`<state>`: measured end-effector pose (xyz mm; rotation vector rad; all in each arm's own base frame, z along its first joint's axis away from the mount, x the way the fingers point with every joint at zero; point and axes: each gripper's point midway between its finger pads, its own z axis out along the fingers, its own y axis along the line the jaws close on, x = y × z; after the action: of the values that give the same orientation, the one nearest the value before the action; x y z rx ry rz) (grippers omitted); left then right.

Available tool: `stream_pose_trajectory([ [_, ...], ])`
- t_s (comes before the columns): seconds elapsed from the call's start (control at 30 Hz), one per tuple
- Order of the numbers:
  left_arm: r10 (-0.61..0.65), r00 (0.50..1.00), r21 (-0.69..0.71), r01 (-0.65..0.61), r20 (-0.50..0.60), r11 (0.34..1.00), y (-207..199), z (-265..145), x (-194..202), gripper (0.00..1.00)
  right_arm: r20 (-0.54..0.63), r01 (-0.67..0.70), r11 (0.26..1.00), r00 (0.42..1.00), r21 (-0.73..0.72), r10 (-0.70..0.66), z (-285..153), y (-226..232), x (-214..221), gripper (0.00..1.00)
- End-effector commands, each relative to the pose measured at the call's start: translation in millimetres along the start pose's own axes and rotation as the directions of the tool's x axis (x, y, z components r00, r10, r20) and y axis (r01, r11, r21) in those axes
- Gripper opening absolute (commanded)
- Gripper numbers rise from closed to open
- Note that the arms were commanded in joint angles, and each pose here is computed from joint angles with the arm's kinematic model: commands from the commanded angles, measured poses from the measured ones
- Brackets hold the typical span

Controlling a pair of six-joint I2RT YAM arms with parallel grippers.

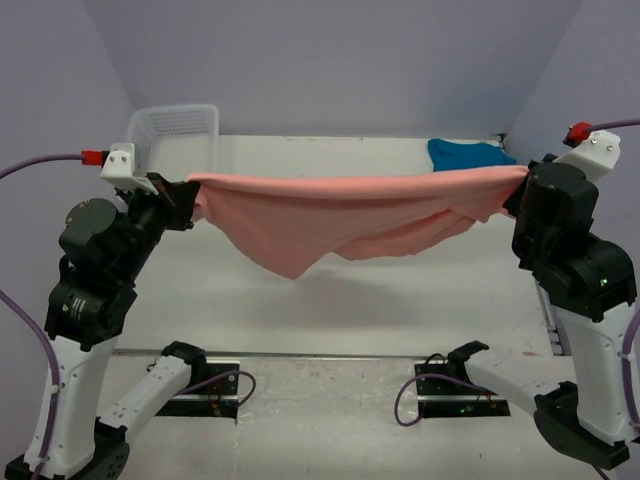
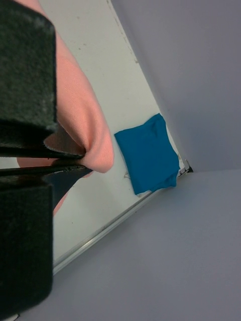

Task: Fold and stack the t-shirts
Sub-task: Flatten out the tshirt

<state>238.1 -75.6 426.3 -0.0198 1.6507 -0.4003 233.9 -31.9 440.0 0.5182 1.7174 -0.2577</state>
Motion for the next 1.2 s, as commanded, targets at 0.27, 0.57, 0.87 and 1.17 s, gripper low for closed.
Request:
stream_pose_trajectory([
  [0.27,-0.063,0.998,0.117,0.059,0.030,0.991,-22,-41,-10,0.00,0.092,-0.047,0.997,0.995,0.056,0.042,-22,-34,-30,0.00],
  [0.57,-0.148,0.970,0.008,0.153,-0.191,0.988,2,23,94,0.00,-0.081,0.026,0.999,0.996,-0.028,-0.029,18,22,32,0.00],
  [0.87,-0.178,0.928,-0.258,0.093,-0.328,0.962,51,97,161,0.00,-0.279,0.142,0.986,0.947,-0.090,-0.162,68,85,122,0.00],
  [1.17,-0.195,0.908,-0.351,0.057,-0.371,0.935,70,122,193,0.00,-0.374,0.204,0.970,0.896,-0.129,-0.238,93,118,159,0.00],
])
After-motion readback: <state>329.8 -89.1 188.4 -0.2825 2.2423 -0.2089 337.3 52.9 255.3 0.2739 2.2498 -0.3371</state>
